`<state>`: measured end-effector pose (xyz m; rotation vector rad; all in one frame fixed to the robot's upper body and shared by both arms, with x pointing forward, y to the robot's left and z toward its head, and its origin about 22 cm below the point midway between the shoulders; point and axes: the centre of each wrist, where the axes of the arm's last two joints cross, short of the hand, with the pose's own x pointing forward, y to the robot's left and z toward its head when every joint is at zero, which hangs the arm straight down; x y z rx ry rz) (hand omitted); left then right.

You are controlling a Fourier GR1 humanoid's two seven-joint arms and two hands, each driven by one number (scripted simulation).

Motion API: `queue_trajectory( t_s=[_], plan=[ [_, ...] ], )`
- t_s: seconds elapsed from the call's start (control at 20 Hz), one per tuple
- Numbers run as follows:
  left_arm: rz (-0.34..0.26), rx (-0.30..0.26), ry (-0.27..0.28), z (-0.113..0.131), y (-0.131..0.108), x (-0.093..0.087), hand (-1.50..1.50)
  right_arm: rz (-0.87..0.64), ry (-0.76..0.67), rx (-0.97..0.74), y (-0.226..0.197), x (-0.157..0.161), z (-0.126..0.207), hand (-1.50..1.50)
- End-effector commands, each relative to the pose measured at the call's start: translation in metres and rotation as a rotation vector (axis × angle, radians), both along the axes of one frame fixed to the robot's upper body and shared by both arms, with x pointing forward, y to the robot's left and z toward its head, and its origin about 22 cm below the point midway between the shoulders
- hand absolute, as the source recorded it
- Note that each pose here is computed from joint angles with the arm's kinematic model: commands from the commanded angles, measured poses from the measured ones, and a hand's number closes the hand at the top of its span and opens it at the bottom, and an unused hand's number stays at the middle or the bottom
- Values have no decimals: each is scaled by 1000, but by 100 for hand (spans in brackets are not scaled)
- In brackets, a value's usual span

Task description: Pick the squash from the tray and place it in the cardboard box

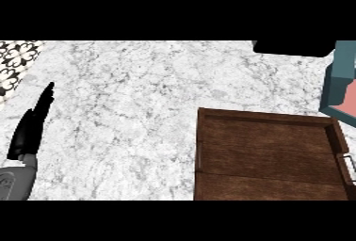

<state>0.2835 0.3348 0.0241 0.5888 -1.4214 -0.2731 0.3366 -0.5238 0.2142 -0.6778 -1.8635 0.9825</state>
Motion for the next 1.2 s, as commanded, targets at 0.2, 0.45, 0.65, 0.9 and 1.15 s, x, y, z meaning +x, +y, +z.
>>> queue_trajectory(
  t_s=[0.2, 0.45, 0.65, 0.9, 1.15],
  plan=[
    [-9, -2, -10, 7, -6, 11, 0, 175, 146, 79, 42, 42, -14, 150],
    [-9, 1, 3, -8, 1, -2, 0, 171, 176, 48, 77, 67, -38, 150],
    [23, 19, -8, 10, 5, 9, 0, 100, 187, 45, 98, 79, -58, 150],
    [10, 12, -12, -9, -1, 1, 0, 69, 366, 80, 112, 84, -78, -150],
    [7, 0, -13, -6, -6, 7, 0, 135, 347, 155, 122, 90, -73, -150]
  ],
)
